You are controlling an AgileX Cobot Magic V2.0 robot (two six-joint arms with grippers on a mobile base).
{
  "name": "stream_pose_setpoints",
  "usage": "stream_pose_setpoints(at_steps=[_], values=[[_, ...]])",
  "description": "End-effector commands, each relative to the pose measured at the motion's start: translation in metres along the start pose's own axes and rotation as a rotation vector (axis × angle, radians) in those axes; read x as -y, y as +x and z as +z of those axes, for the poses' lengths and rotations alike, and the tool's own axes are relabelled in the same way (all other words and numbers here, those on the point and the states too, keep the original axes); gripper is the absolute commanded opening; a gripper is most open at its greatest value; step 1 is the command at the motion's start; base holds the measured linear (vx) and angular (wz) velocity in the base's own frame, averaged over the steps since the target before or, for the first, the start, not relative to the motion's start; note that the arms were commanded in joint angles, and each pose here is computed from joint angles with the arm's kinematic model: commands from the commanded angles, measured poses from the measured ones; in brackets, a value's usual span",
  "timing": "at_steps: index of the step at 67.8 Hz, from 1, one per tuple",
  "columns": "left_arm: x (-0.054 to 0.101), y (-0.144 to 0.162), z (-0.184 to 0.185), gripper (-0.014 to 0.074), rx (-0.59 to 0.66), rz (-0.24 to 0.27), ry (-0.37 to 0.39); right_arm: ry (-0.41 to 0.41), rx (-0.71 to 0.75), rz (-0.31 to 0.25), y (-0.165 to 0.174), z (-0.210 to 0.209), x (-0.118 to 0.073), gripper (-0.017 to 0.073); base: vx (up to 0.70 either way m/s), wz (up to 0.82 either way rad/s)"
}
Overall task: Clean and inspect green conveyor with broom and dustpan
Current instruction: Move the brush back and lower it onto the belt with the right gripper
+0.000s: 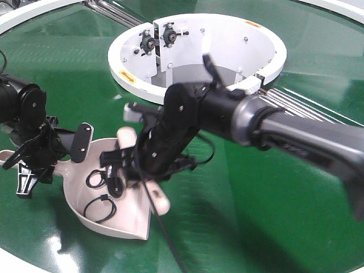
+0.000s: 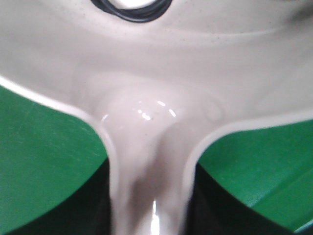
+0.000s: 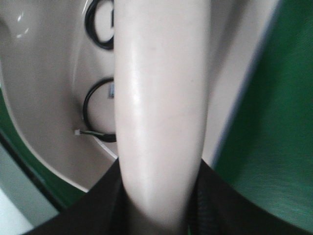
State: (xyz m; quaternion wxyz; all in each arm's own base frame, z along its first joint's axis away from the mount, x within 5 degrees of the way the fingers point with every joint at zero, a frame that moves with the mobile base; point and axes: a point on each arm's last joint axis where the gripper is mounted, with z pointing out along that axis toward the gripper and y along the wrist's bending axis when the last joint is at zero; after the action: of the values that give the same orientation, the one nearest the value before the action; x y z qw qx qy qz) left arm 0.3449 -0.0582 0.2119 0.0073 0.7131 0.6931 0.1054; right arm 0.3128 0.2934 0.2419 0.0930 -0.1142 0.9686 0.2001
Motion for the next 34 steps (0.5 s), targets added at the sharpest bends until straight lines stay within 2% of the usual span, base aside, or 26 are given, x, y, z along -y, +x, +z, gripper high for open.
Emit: stream_pose_setpoints(at_steps=[1,11,22,27,34], values=[[-0.003,0.001,-0.020,-0.0008,0.017,-0.020,-0.082,0.020,0.145,-0.035,-0.007,-0.054,-0.003,-0.0002,0.00,0.00],[-0.003,0.001,-0.020,-0.0008,0.017,-0.020,-0.082,0.129,0.159,-0.079,-0.004,-0.078,0.009,-0.0002,0.00,0.00],[-0.003,0.001,-0.020,-0.0008,0.017,-0.020,-0.082,0.225,0.161,-0.092,-0.003,-0.107,0.032,-0.0002,0.00,0.00],[-0.003,0.001,-0.020,-0.0008,0.017,-0.020,-0.082,0.253,0.171,-0.098,-0.003,-0.120,0.043,-0.0002,0.00,0.00],[-0.003,0.001,-0.020,-0.0008,0.017,-0.020,-0.082,0.265,0.206,-0.078,0.001,-0.138,0.064,-0.0002,0.00,0.00]])
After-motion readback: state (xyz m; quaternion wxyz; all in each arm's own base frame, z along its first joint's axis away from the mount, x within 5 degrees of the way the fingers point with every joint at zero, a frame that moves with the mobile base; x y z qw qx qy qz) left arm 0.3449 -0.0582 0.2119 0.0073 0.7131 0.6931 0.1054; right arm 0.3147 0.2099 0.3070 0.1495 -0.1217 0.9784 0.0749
